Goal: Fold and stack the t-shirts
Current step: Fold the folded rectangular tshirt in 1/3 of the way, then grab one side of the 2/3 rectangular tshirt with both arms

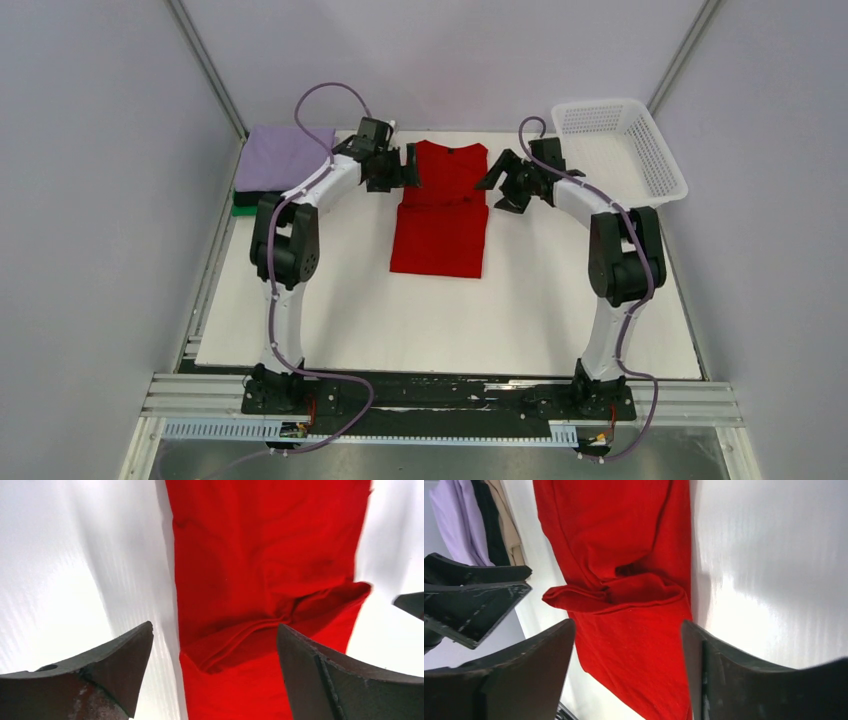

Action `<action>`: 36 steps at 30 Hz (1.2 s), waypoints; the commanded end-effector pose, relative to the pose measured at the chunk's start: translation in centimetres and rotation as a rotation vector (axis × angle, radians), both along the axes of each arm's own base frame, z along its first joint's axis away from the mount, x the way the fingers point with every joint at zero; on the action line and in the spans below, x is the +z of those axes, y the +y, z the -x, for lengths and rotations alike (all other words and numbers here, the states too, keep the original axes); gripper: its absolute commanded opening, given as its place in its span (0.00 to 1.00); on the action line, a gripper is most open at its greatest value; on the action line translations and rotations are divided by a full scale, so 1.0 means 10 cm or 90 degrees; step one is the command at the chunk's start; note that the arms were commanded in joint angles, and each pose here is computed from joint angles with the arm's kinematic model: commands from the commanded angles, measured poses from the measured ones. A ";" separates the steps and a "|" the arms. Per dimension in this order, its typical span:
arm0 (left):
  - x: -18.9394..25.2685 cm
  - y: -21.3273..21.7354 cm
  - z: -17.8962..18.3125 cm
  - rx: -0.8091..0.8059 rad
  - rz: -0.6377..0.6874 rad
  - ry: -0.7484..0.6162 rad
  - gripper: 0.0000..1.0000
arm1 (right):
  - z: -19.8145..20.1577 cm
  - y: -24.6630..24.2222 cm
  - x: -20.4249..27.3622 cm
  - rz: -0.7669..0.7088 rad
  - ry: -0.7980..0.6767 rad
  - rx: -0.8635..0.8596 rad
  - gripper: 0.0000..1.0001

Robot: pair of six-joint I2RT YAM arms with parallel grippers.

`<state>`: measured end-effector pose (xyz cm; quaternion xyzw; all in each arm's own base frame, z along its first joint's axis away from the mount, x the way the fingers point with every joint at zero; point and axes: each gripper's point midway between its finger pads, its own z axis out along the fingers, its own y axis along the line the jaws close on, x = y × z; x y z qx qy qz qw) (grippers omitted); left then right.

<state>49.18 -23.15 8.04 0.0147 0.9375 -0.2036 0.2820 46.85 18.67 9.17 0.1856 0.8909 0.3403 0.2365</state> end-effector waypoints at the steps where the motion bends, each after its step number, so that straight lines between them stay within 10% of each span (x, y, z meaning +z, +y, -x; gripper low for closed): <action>1: 0.54 0.07 -0.09 -0.002 0.027 -0.057 1.00 | -0.08 0.00 0.47 -0.013 -0.093 0.024 0.81; 6: 0.66 0.14 0.24 -0.008 0.044 -0.062 1.00 | 0.37 -0.02 0.40 -0.002 -0.090 0.054 0.99; 16: 0.62 0.36 1.37 0.023 0.127 -0.039 1.00 | 0.99 0.69 0.37 0.008 -0.157 0.221 1.00; 36: 0.09 0.74 2.12 0.083 0.078 0.025 1.00 | -0.58 1.55 0.22 -0.073 -0.183 0.148 1.00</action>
